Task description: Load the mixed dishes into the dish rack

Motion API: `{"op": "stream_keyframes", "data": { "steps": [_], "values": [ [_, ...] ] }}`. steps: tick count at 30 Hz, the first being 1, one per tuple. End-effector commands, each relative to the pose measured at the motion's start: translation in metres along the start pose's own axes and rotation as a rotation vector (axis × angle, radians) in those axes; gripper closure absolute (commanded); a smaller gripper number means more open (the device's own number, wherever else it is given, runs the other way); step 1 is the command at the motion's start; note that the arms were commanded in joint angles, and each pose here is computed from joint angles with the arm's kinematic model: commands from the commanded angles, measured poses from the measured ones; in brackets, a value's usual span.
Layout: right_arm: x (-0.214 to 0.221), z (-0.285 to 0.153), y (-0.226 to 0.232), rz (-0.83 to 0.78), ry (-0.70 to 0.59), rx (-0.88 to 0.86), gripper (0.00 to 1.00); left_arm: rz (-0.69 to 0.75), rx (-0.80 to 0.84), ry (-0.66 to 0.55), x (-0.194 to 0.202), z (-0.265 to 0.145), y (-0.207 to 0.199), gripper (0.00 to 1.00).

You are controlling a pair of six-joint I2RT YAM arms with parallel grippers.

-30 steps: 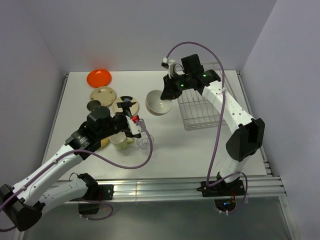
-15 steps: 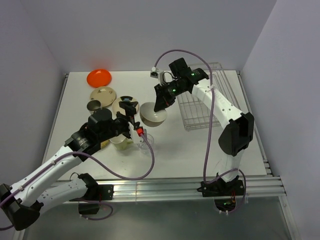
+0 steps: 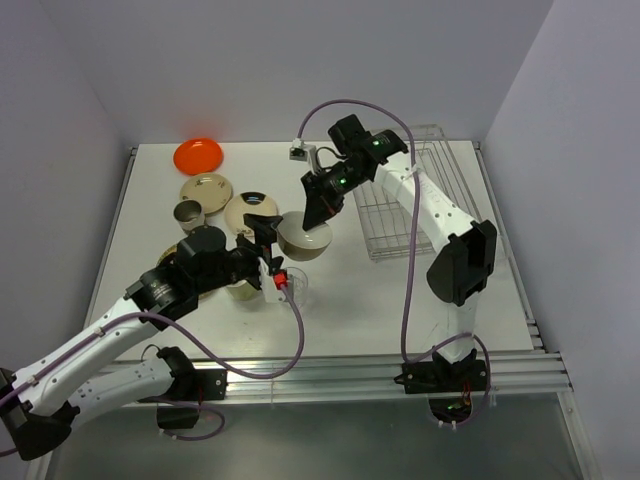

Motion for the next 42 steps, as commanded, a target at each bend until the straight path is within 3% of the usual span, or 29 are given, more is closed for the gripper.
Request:
{"op": "stream_keyframes", "data": {
  "steps": [1,13,21,42],
  "values": [
    [-0.010,-0.010,0.028,-0.044,-0.025,-0.102,1.00,0.003,0.027,-0.024,-0.009,-0.001,-0.003,0.01],
    [0.008,0.013,0.054,-0.020,0.088,-0.233,1.00,0.057,0.074,-0.023,-0.014,0.006,-0.007,0.01],
    [0.016,0.027,0.065,0.087,0.141,-0.370,1.00,0.076,0.081,-0.033,-0.018,0.006,-0.010,0.01],
    [0.016,0.035,0.059,0.125,0.147,-0.386,1.00,0.055,0.148,0.021,-0.010,0.007,-0.033,0.01]
  ]
}}
Point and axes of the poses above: each gripper's point midway between its finger pads, its own z axis out along the fingers, its own y axis along the line the jaws close on, x = y × z, the point moved 4 cm from there along -z, back along the fingers, and after that the axes turned 4 degrees about z, right-handed, at the moved point
